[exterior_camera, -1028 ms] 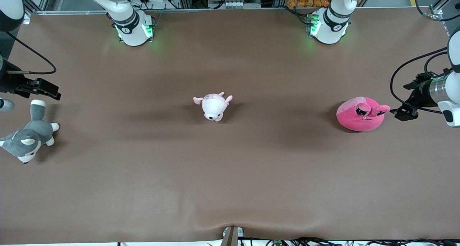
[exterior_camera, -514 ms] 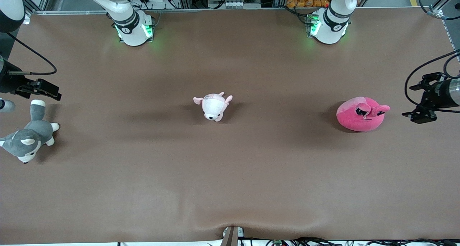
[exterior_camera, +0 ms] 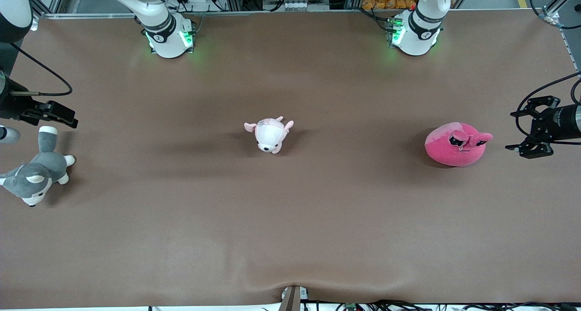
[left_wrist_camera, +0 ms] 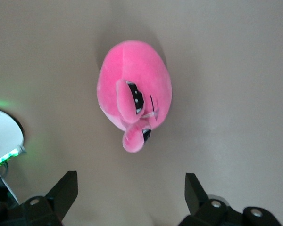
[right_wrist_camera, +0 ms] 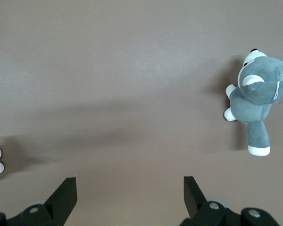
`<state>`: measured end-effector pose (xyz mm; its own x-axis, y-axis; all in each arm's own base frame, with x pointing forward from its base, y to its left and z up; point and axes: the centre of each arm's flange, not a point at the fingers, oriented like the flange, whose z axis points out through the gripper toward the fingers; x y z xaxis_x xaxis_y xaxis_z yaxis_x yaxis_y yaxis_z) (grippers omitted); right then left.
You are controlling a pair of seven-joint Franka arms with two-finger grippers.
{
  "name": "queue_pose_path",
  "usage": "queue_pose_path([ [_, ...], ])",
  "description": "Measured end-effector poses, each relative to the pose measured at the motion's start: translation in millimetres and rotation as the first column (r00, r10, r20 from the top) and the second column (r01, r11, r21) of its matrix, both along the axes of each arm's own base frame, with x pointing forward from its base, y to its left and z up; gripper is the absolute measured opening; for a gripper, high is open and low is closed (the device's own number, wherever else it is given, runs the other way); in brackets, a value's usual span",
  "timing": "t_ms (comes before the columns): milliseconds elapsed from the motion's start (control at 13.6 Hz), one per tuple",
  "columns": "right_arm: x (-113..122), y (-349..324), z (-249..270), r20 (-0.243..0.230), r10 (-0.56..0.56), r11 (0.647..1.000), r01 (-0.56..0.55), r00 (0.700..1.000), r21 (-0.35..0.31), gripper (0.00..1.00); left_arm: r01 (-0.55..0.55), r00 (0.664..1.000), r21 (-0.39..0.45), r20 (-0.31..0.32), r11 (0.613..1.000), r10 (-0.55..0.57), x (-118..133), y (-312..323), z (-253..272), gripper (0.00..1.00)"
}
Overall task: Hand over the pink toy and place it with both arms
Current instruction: 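Move the left gripper down to the pink plush and close on it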
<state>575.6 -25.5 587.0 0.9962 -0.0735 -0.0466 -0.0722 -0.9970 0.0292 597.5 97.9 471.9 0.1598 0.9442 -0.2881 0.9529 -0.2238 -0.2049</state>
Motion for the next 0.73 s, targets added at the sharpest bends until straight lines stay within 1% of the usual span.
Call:
queue_pose_path([
  [220,0.6,0.0,0.2,0.004,0.000,1.000,0.000,1.000,0.000,1.00,-0.096,0.995,-0.078,-0.047,0.992,0.093,-6.5,36.1,-34.7,1.00],
  [367,1.0,0.0,0.5,0.008,0.000,1.000,0.000,1.000,0.000,1.00,-0.149,0.988,-0.122,-0.067,0.981,0.141,-11.9,54.8,-62.1,1.00],
  [514,1.1,0.3,0.5,0.009,0.001,1.000,-0.001,1.000,0.000,1.00,-0.175,0.983,-0.144,-0.085,0.974,0.164,-16.7,55.0,-85.0,1.00],
  [587,1.1,0.3,0.5,0.009,0.001,1.000,-0.001,1.000,0.000,1.00,-0.178,0.981,-0.150,-0.104,0.973,0.164,-20.8,51.9,-95.5,1.00],
  [734,1.1,0.3,0.5,0.009,0.001,1.000,-0.001,1.000,0.000,1.00,-0.192,0.977,-0.161,-0.120,0.968,0.174,-25.7,50.2,-108.3,1.00],
])
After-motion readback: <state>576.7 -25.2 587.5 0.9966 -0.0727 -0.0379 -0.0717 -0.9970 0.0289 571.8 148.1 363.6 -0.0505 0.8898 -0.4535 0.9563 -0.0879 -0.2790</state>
